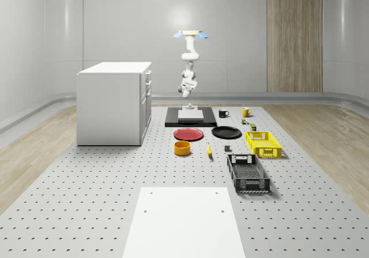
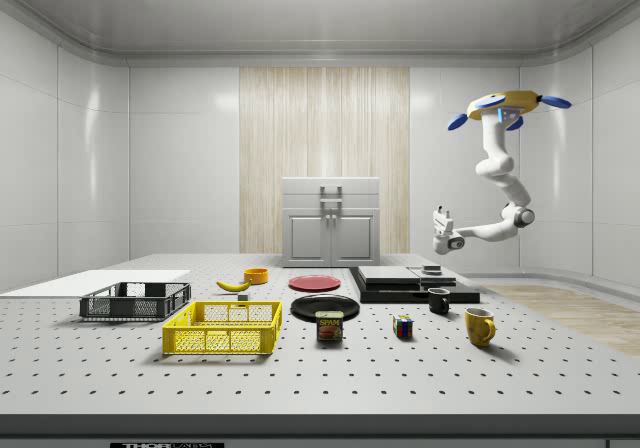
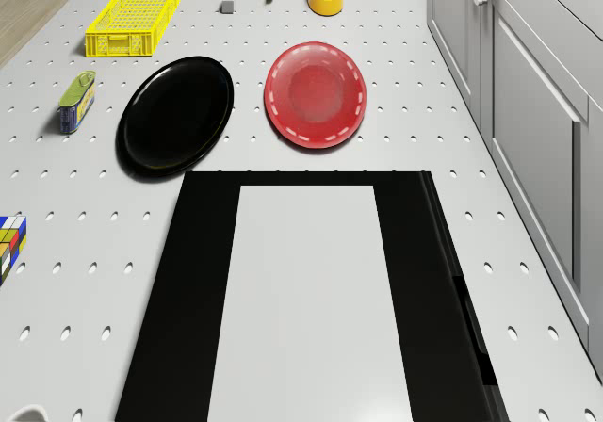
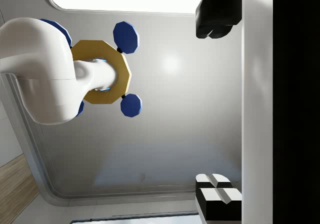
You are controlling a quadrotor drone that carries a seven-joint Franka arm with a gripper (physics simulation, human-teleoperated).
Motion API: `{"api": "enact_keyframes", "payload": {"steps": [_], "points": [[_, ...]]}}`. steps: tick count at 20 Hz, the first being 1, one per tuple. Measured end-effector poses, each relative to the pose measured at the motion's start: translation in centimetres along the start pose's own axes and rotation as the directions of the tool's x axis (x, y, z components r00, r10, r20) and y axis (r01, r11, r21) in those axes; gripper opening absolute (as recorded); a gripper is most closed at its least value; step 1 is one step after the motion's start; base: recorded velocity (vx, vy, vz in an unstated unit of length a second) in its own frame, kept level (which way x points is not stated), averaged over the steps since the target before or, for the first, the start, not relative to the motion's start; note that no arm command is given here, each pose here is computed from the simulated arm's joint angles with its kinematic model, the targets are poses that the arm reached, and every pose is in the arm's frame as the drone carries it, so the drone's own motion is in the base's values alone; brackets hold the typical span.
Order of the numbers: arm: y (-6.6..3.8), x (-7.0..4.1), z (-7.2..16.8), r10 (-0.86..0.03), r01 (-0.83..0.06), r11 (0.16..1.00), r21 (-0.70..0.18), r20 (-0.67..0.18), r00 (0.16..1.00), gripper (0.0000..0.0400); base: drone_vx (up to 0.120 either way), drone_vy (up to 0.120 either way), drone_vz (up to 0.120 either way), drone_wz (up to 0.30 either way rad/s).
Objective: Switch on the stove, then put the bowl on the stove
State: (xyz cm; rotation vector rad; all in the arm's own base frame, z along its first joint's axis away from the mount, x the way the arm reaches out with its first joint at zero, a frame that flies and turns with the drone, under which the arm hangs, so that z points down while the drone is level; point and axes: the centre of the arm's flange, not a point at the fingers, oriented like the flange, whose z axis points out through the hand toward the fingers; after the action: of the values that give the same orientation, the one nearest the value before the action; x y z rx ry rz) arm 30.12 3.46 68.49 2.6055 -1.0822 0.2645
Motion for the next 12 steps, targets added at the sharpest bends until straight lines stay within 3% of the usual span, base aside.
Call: {"api": "enact_keyframes", "payload": {"steps": [3,6,9,12], "points": [[-1.6,-1.6,0.3,-0.017,-0.008,0.988,-0.157,-0.159,0.987,0.04,0.093,-0.04,0.0,0.0],[-3.7,-3.8,1.6,-0.09,-0.068,0.922,-0.382,-0.38,0.92,0.04,0.12,0.0,0.0,0.0],[-5.9,-6.1,5.0,-0.263,-0.227,0.756,-0.614,-0.602,0.754,0.04,0.067,0.0,-0.12,0.0],[-6.8,-7.2,9.9,-0.511,-0.471,0.509,-0.721,-0.693,0.508,0.04,0.0,0.0,-0.12,0.0]]}}
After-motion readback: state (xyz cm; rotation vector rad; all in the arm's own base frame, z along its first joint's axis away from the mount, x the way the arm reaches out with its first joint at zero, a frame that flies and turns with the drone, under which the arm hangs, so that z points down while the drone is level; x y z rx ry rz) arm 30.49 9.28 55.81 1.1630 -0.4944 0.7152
